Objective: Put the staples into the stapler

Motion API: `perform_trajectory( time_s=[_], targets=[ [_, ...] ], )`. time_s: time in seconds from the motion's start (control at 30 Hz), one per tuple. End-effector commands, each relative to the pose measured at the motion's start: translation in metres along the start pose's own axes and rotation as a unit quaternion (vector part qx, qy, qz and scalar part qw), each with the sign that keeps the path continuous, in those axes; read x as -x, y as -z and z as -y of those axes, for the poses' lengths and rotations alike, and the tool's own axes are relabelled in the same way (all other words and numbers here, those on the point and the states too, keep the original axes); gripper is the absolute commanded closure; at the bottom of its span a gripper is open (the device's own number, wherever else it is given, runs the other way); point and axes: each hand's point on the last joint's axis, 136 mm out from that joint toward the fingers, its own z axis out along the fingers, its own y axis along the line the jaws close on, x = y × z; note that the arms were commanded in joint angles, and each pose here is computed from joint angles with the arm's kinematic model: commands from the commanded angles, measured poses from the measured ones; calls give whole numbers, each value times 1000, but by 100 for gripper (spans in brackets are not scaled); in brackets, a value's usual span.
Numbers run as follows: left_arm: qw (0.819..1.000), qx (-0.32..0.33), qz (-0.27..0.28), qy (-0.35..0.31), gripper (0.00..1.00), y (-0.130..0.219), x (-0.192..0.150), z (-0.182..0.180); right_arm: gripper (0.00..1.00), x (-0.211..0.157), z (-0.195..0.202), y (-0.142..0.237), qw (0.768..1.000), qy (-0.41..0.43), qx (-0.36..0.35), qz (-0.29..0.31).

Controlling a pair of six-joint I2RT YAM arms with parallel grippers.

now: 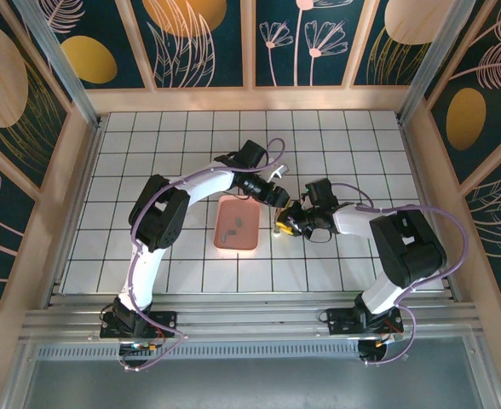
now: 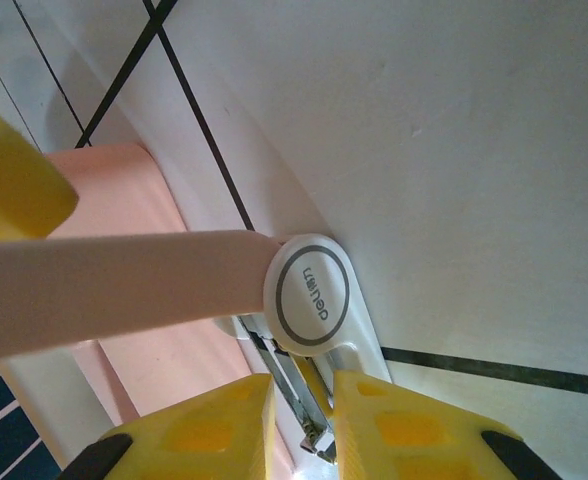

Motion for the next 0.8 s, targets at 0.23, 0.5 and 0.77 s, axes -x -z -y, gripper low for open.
perform_trajectory(
  time_s=[0.23, 0.5, 0.77],
  targets=[
    [999, -32, -4, -33, 57, 17, -10, 30, 79, -7, 32, -4, 997, -25, -76, -13],
    [999, -3, -19, -34, 57, 20, -29, 21, 77, -1, 26, 0, 997, 2, -77, 2],
    [998, 12, -35, -46, 58, 11, -43, 22, 77, 8, 21, 3, 996, 37, -75, 18]
  ],
)
